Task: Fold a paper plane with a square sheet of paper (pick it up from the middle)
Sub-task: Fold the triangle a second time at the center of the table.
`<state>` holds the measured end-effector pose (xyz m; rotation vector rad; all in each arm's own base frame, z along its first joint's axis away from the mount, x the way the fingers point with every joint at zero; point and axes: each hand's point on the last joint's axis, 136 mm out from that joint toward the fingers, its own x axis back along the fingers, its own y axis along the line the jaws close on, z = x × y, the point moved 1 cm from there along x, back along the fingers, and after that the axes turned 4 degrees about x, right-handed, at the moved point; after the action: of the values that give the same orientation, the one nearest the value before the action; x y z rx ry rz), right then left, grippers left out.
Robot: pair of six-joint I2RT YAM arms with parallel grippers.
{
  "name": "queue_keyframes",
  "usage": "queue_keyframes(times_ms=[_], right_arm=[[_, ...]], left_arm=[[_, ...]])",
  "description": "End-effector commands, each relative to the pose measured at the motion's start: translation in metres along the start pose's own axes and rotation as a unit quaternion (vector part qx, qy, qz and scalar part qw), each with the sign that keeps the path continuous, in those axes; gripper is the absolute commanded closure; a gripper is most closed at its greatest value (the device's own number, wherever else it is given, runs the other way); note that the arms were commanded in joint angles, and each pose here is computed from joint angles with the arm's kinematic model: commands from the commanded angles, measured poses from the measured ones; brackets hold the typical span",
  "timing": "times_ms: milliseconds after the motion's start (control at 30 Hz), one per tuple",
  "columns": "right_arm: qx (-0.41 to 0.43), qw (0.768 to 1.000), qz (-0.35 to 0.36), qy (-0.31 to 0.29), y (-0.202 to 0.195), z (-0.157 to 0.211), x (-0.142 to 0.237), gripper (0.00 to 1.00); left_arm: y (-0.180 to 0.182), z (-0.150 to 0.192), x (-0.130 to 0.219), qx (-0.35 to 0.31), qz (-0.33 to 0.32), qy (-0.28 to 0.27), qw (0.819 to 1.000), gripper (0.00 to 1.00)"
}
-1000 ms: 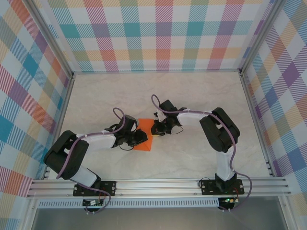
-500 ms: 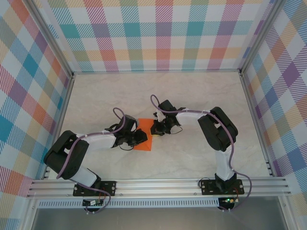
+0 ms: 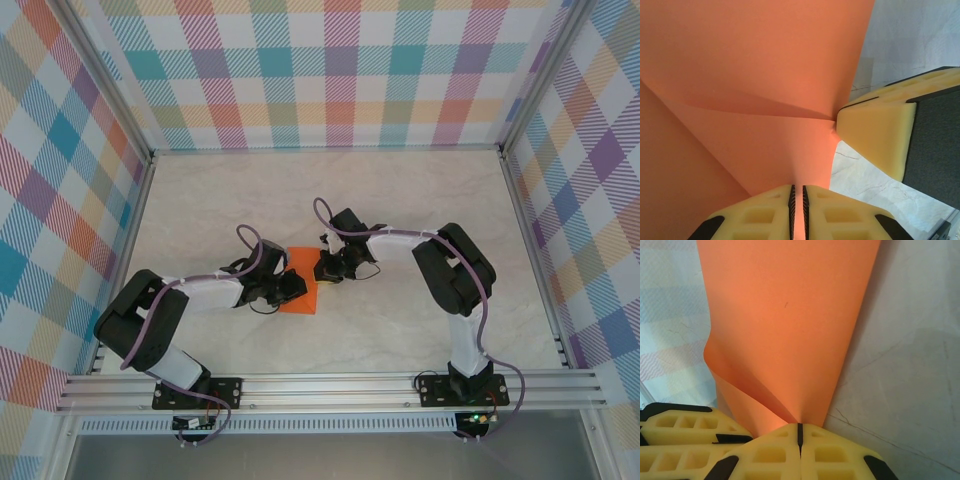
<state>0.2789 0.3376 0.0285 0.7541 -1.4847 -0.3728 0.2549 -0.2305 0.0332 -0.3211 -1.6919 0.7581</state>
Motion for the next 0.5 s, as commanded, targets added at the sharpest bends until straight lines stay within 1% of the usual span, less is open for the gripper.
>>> queue_keyframes(times_ms=[0, 467], right_arm=[[0.006, 1.0, 0.008, 0.007, -0.0016, -0.0014, -0.0049, 0.95], [0.002, 1.0, 0.01, 0.007, -0.0023, -0.0018, -0.0056, 0.95]], left_arm=[[0.0036, -0.0062, -0.0013, 0.013, -0.014, -0.003, 1.0, 0.85], [0.0112, -0.0041, -0.0041, 0.021, -0.032, 0.003, 0.999, 0.87]])
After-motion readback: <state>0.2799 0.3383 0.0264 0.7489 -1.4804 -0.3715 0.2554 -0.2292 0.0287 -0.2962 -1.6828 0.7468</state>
